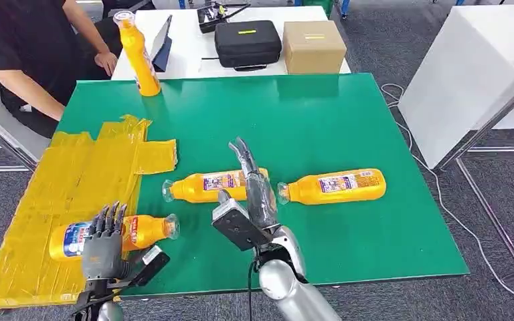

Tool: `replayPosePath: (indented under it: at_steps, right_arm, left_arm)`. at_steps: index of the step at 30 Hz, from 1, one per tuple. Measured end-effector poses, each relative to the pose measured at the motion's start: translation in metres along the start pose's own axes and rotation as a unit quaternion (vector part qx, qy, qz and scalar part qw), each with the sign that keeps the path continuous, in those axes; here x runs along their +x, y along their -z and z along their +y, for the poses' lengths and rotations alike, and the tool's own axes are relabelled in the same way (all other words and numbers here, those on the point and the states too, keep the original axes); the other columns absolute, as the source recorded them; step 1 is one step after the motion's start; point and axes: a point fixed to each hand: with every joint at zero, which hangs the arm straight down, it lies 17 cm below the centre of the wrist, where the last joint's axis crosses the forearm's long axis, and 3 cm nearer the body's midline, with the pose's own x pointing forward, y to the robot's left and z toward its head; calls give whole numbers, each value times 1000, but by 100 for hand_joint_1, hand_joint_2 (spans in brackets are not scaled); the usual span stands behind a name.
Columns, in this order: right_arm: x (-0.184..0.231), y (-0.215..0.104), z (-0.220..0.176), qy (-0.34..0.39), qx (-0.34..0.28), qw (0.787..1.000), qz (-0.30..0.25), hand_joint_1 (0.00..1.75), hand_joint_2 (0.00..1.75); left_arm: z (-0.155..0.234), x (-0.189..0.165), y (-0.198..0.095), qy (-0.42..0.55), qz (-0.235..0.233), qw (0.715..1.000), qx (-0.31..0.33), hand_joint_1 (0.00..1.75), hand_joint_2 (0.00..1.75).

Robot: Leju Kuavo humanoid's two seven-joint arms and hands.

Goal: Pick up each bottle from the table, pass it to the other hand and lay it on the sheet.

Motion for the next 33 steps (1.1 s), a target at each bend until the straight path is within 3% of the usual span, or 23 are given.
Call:
replayPosePath:
  at_steps: [15,23,24,26,28,31,33]
  right_arm:
    - [-3,1,5,-2,7,1000,3,0,0]
    - [-9,6,10,-12,16,1000,11,0,0]
    - [-11,7,10,-18,19,1000,11,0,175]
    - [-15,9,9,-38,25,999,15,0,175]
    - [-30,8,6,-96,35,994,31,0,175]
    - [-66,-6,-12,-186,44,980,61,0,175]
    - [-86,-18,-27,-240,44,967,71,0,175]
  left_arm:
    - [-9,-1,1,2,-7,1000,-14,0,0]
    - [-16,0,-4,-49,-9,999,-15,0,0]
    - [-16,2,-5,-58,-13,998,-13,0,0]
    - [-13,4,-6,-94,-18,995,2,0,0]
    - [-8,-2,-10,-194,14,981,24,0,0]
    - [15,-1,-4,-421,75,900,81,0,0]
    - [47,-7,-7,-489,88,856,144,0,0]
